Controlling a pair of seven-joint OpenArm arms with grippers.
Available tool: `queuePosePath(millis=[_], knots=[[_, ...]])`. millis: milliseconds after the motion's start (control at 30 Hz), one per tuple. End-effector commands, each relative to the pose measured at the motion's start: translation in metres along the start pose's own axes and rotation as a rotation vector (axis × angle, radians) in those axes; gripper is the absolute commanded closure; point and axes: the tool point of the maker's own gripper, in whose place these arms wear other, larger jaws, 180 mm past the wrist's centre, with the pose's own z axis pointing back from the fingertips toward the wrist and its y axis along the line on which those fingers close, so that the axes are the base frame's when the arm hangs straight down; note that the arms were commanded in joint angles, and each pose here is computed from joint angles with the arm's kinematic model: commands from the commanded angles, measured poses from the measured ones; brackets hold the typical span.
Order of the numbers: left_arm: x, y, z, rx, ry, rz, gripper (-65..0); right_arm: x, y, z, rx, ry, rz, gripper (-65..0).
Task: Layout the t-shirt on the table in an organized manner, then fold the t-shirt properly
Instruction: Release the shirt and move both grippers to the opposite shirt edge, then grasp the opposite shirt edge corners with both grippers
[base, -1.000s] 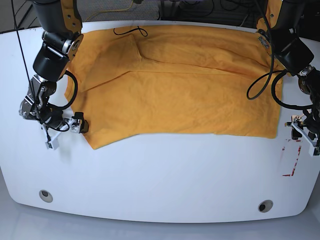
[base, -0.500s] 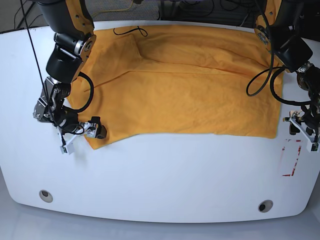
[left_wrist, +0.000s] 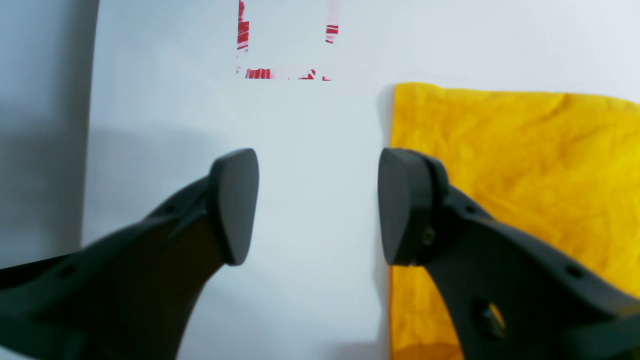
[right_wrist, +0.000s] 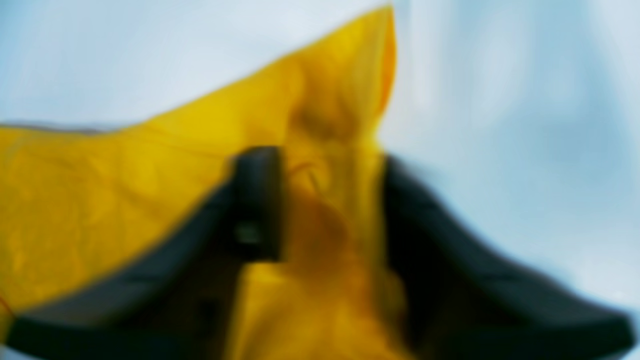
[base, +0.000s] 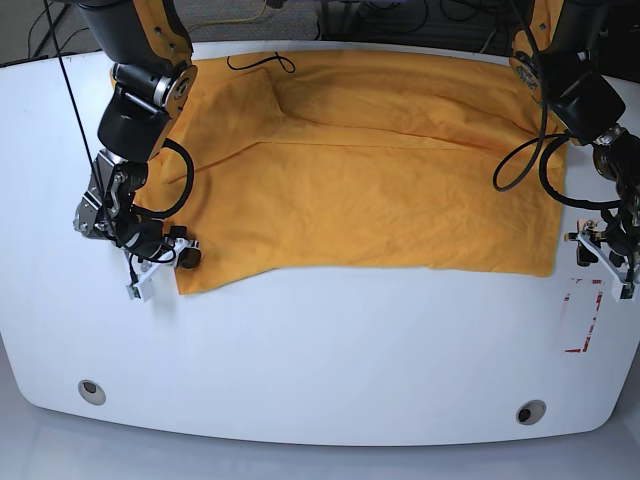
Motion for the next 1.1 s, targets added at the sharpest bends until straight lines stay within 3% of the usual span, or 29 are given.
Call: queuePosePath(millis=[0,233,700,900,1067], knots=[[0.008,0.003,-0.003,-0.013,-0.017,0.013,-36.0,0.028,0.002,0.006,0.006,-0.068,0.02,-3.5],[0.019,-0.008,-0.021,-0.075,-0.085,0.063,-36.4,0.029,0.001,0.007,0.003,-0.068,0.023,-6.8],[0.014,-0.048,-0.074,-0.229,-0.092,0.192,-36.4,0.029,-0.001,0.008,-0.001,-0.069,0.025,-6.8],[0.013,-0.034,-0.078,-0.176,-0.091,0.253,-36.4,0.028,-0.001,0.008,0.0,-0.066,0.024,-6.8],[0.01,-0.039,-0.08,-0.185,-0.071,0.236,-36.1,0.027,-0.001,0.008,0.0,-0.065,0.024,-6.8]])
